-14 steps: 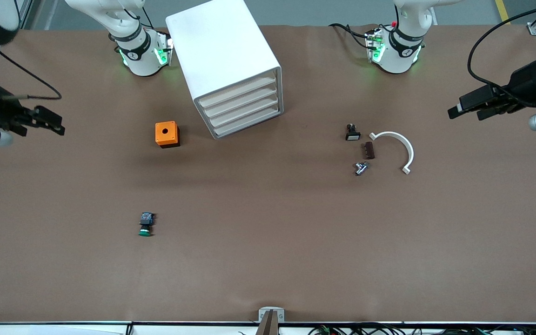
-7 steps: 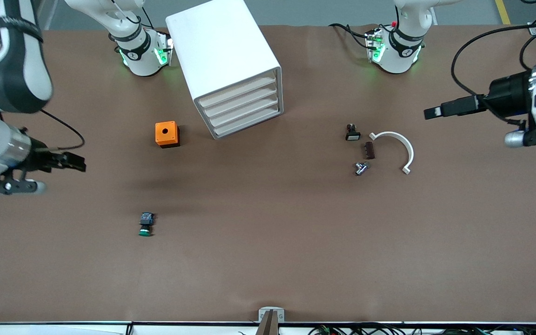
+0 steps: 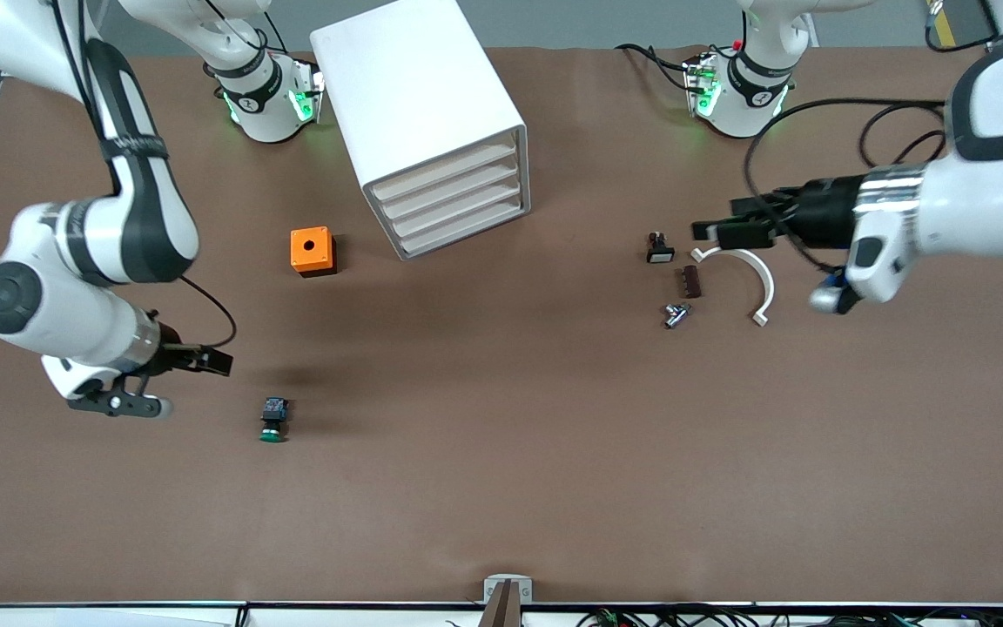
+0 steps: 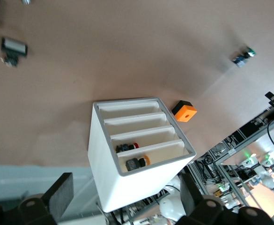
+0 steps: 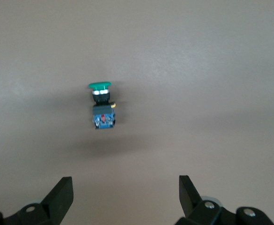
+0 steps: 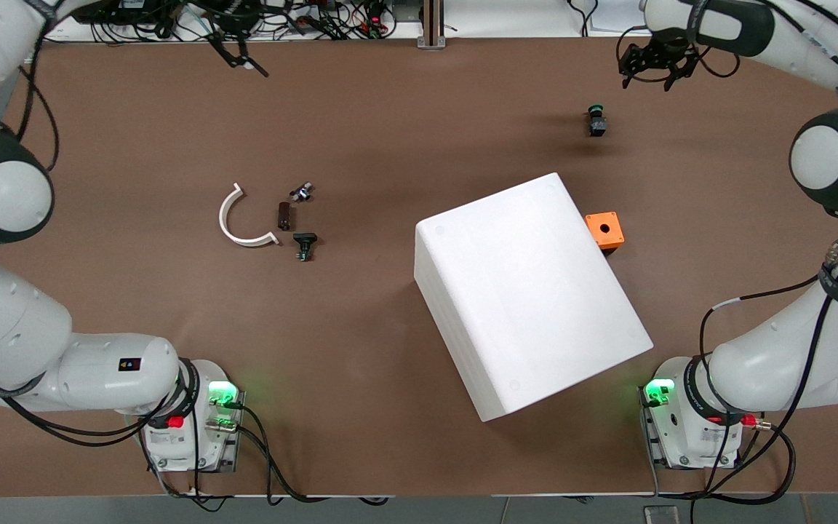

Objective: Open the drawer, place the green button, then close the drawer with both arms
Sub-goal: 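Grasp the green button with the right gripper while the left gripper nears the cabinet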

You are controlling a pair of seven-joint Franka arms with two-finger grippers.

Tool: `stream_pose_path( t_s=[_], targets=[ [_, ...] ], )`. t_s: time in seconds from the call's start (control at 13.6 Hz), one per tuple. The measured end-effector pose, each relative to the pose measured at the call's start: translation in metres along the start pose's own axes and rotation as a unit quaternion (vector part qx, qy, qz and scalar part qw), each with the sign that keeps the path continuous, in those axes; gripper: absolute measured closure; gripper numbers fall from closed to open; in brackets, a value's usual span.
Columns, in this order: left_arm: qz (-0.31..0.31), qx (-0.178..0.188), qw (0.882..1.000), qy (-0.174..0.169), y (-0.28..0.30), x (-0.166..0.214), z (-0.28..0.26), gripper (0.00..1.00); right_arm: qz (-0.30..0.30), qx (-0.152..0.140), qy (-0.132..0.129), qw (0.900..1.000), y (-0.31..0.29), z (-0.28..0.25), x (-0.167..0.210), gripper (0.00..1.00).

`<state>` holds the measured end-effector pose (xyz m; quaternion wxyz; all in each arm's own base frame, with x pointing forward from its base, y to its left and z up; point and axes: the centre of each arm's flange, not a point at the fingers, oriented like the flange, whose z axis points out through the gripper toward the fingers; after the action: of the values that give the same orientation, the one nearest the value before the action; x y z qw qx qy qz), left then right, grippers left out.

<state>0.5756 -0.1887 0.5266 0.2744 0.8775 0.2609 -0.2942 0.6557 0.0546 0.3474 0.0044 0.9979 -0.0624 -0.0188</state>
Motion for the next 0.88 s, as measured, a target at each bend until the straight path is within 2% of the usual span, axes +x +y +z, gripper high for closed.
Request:
stream_pose_path(
  t_s=[0.22, 0.51, 0.88],
  targets=[
    [-0.081, -0.001, 0.997, 0.0, 0.04, 0.024, 0.048, 0.0, 0.011, 0.001, 0.009, 1.0, -0.007, 0.044, 0.01, 0.0],
    [-0.111, 0.014, 0.994, -0.007, 0.063, 0.023, 0.094, 0.0, 0.042, 0.003, 0.02, 0.999, -0.02, 0.093, 0.016, 0.0],
    [-0.139, 0.048, 0.989, -0.025, 0.075, 0.039, 0.17, 0.0, 0.047, 0.008, 0.042, 0.998, -0.034, 0.145, 0.019, 0.0]
  ],
)
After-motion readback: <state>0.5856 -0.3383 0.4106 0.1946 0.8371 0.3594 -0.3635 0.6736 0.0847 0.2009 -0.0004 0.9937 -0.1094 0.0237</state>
